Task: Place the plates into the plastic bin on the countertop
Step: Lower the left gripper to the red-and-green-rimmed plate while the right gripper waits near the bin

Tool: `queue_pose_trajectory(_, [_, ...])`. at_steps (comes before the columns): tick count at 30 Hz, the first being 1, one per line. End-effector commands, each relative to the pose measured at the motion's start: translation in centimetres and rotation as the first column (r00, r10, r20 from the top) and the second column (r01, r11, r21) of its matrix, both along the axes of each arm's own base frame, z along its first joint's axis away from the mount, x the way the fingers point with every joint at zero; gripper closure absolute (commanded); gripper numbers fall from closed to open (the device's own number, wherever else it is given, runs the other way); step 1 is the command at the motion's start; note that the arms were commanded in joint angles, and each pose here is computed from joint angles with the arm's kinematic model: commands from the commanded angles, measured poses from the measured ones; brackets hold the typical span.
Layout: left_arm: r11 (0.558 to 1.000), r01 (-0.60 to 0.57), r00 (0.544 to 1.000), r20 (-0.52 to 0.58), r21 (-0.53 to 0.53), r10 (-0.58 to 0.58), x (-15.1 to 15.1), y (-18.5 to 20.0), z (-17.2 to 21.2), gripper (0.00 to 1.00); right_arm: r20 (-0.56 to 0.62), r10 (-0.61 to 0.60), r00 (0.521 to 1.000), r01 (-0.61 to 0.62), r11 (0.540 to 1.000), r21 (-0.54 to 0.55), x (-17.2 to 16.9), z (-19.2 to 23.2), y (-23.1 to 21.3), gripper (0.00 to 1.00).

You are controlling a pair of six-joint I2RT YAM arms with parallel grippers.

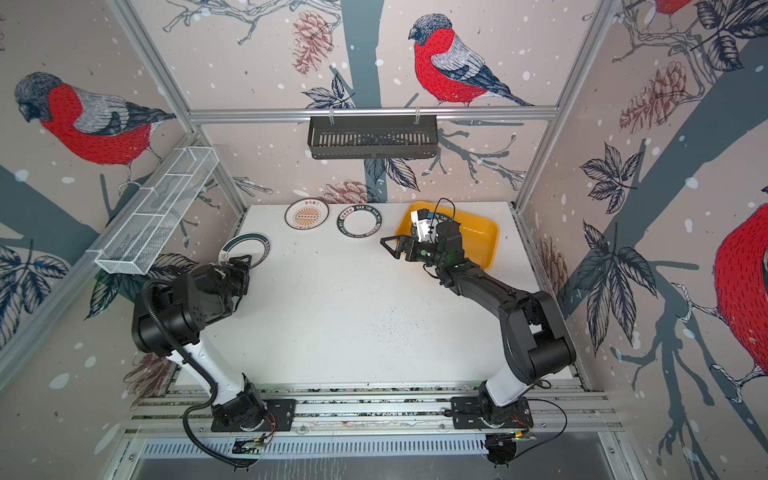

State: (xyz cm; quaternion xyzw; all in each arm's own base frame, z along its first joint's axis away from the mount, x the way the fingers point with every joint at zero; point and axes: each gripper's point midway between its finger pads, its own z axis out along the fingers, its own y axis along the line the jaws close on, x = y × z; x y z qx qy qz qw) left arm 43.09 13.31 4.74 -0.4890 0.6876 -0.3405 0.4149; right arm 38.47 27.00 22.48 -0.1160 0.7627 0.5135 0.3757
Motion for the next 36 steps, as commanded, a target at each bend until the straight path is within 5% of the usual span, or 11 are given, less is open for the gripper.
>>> queue_pose_trajectory(1, [0.994,-0.079,0.981,-0.183,-0.081,0.063,-2.4,-0.1,-4.4,0.19,0.018,-0.017,1.0,0.017,1.0,-0.011,0.4,0.1,-0.1,0.0])
queue_pose_trajectory(21, [0.978,-0.164,0.964,-0.233,-0.13,0.13,-3.2,0.3,-6.8,0.72,0.02,-0.033,0.999,0.034,0.999,-0.03,0.6,-0.1,-0.5,0.0])
queue_pose_trajectory(30, [0.973,-0.166,0.97,-0.206,-0.161,0.132,-3.2,0.0,-6.9,0.92,0.026,-0.01,1.0,0.011,1.0,-0.028,0.3,-0.1,0.1,0.0])
queue_pose_trajectory(36, [0.976,-0.146,0.978,-0.173,-0.162,0.117,-3.1,-0.3,-5.9,0.97,0.034,0.011,0.999,-0.01,0.999,-0.038,0.1,-0.2,1.0,0.0])
